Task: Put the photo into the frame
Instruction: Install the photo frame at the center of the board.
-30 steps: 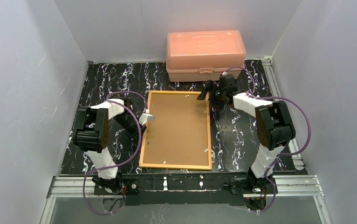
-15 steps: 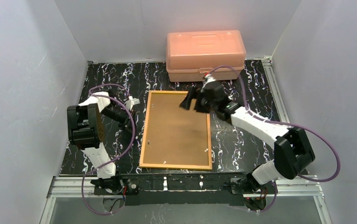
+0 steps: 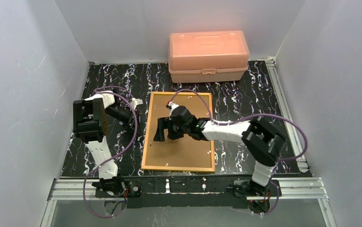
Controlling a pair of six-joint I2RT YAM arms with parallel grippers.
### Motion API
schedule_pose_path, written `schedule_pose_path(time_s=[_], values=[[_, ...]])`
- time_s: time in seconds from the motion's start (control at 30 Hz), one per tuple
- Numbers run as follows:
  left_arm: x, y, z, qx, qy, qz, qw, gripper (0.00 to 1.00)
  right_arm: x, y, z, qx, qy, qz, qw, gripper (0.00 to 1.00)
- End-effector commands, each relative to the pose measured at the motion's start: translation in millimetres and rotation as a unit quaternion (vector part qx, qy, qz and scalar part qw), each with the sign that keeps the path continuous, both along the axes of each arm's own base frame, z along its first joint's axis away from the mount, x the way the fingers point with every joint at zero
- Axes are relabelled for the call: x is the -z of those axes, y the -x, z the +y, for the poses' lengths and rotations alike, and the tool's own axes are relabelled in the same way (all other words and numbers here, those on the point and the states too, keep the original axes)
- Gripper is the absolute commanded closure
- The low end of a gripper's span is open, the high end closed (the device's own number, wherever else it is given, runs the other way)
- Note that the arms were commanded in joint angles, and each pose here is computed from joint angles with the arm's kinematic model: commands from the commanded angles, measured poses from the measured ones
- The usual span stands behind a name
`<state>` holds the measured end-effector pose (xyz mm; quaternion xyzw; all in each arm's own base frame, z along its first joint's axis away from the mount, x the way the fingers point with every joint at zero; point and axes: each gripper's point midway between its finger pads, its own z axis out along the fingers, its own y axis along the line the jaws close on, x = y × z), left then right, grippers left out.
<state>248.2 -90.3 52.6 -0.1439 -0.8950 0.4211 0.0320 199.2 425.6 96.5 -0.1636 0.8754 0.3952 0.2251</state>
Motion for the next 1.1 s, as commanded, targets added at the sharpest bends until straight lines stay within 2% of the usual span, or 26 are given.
schedule_pose_path(time_s=[0.0, 0.27, 1.07], values=[[3, 7, -6, 0.018, 0.011, 0.011, 1.0, 0.82, -7, 16, 46, -0.046, -0.06, 0.004, 0.997, 0.05], [11, 10, -9, 0.026, 0.016, 0.016, 0.999, 0.84, 7, 30, 72, -0.066, -0.067, 0.012, 0.995, 0.06], [18, 7, -12, 0.039, 0.011, 0.016, 0.999, 0.9, 24, 38, 85, -0.051, -0.107, 0.066, 0.991, 0.07]])
